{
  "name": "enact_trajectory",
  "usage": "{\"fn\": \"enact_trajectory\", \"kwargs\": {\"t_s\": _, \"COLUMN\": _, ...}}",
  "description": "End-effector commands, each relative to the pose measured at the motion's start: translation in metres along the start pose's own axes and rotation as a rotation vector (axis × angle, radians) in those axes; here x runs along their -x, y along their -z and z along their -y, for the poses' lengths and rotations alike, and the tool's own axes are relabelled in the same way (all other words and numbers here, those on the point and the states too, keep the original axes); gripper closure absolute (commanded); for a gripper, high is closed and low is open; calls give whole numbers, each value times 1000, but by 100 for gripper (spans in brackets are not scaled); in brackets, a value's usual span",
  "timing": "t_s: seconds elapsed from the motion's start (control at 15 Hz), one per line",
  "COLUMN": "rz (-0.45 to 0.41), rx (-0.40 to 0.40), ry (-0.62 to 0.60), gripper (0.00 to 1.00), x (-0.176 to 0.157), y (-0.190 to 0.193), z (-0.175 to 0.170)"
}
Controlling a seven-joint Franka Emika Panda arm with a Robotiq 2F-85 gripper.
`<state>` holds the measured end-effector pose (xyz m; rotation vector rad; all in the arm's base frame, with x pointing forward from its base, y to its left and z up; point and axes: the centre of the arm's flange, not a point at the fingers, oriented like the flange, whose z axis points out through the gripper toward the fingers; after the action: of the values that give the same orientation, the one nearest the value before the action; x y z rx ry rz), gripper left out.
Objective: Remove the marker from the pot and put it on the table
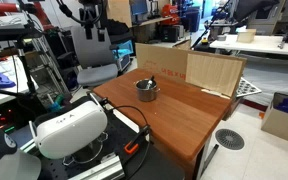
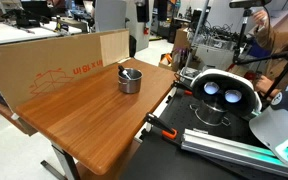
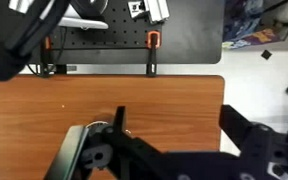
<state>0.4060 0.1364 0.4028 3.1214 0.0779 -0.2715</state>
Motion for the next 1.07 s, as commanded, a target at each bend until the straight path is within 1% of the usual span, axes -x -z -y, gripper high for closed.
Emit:
{"fn": "enact_trajectory", "kwargs": {"t_s": 0.0, "rz": -2, "rx": 0, "ry": 0, "gripper": 0, "x": 0, "y": 1, "z": 0}}
{"fn": "enact_trajectory", "kwargs": {"t_s": 0.27, "rz": -3, "rx": 14, "ry": 4, "gripper": 0, "x": -6, "y": -4, "z": -2}}
{"fn": "enact_trajectory", "kwargs": {"t_s": 0.53, "rz": 8, "rx": 17, "ry": -16, "gripper": 0, "x": -15, "y": -8, "z": -9}}
{"fn": "enact_trajectory", "kwargs": {"t_s": 0.67, "rz": 8, "rx": 41, "ry": -28, "gripper": 0, "x": -21, "y": -12, "z": -14}}
{"fn": "enact_trajectory", "kwargs": {"t_s": 0.73, "rz": -12, "rx": 48, "ry": -23, "gripper": 0, "x": -24, "y": -14, "z": -17}}
{"fn": "enact_trajectory", "kwargs": {"t_s": 0.8, "rz": -54, "rx": 47, "ry": -8, "gripper": 0, "x": -29, "y": -17, "z": -21}}
{"fn": "enact_trajectory", "kwargs": {"t_s": 1.0, "rz": -89, "rx": 62, "ry": -22, "gripper": 0, "x": -46, "y": -24, "z": -32}}
